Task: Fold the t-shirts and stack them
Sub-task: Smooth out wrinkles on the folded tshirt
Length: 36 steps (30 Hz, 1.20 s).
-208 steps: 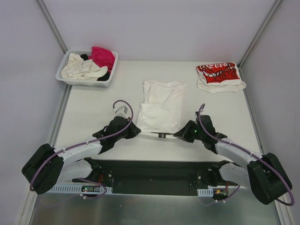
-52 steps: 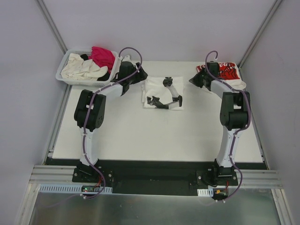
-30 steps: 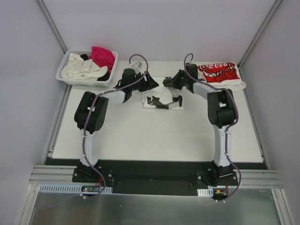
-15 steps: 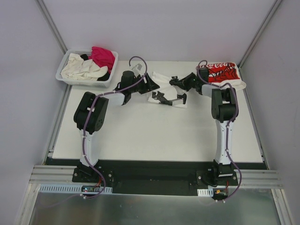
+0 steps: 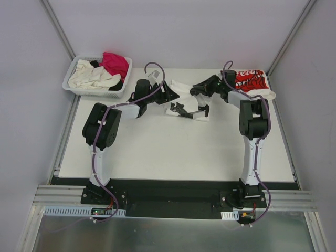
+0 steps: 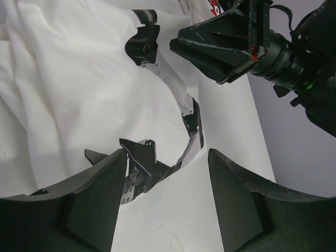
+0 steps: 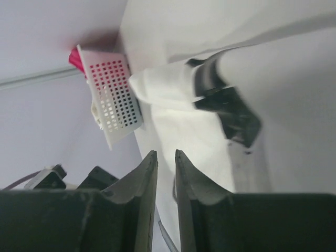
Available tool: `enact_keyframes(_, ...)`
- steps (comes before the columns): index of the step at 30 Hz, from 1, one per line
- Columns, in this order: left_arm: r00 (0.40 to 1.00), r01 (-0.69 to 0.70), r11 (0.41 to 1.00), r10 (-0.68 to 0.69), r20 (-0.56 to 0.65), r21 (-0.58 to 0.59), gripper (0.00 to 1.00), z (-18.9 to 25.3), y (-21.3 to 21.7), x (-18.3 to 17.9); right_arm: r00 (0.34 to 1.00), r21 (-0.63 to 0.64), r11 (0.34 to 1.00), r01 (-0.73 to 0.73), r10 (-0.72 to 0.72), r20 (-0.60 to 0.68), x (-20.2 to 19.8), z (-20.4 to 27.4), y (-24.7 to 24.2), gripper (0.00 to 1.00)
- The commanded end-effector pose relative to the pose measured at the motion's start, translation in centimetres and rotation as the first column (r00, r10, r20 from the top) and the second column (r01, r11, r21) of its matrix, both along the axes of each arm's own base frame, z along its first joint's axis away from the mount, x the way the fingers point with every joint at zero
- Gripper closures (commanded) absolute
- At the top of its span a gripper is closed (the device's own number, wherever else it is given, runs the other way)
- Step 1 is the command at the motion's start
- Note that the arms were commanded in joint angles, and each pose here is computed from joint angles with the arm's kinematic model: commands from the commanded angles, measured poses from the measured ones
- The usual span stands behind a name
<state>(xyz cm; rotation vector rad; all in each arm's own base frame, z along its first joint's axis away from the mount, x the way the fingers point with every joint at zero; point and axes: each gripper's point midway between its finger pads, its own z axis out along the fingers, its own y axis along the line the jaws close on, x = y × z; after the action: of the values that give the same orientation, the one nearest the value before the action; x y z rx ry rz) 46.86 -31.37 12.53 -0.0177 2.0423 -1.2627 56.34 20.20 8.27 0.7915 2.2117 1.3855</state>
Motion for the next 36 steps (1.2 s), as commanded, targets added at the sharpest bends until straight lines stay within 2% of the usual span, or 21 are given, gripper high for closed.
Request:
enact_keyframes(1, 0.993, 0.017, 0.998, -0.011, 0.118, -0.057, 0.38, 4.4, 0.1, -0.2, 0.977, 0.034, 0.986, -0.160, 0.154, 0.145, -2.2, 7.9, 4.9, 0.76)
enact_keyframes(9, 0.985, -0.022, 0.999, 0.028, 0.173, -0.032, 0.38, 5.6, 2.2, -0.1, 0.952, 0.084, 0.948, -0.308, 0.306, 0.029, -7.1, 2.0, 11.9, 0.76)
enact_keyframes(13, 0.974, -0.056, 0.998, 0.060, 0.217, -0.024, 0.38, 7.2, 4.1, -0.4, 0.926, 0.122, 0.929, -0.349, 0.362, -0.109, -10.5, -3.4, 13.8, 0.76)
enact_keyframes(18, 0.973, -0.067, 0.997, 0.072, 0.221, -0.027, 0.38, 7.8, 4.9, -0.8, 0.920, 0.224, 0.934, -0.279, 0.327, -0.216, -14.3, -7.8, 13.1, 0.76)
enact_keyframes(22, 0.969, -0.073, 0.997, 0.080, 0.233, -0.037, 0.38, 8.5, 5.1, -1.3, 0.922, 0.286, 0.924, -0.253, 0.320, -0.217, -15.0, -7.9, 13.0, 0.70)
enact_keyframes(25, 0.967, -0.066, 0.997, 0.073, 0.245, -0.035, 0.38, 9.1, 5.2, -1.4, 0.932, 0.320, 0.909, -0.267, 0.328, -0.153, -14.4, -5.6, 13.3, 0.68)
enact_keyframes(28, 0.968, -0.061, 0.998, 0.065, 0.241, -0.025, 0.38, 9.3, 5.2, -1.5, 0.935, 0.325, 0.905, -0.273, 0.330, -0.132, -14.6, -3.9, 13.3, 0.68)
enact_keyframes(36, 0.970, -0.060, 0.997, 0.067, 0.235, -0.038, 0.38, 8.8, 5.2, -2.0, 0.929, 0.298, 0.908, -0.293, 0.344, -0.134, -18.4, -3.4, 12.7, 0.68)
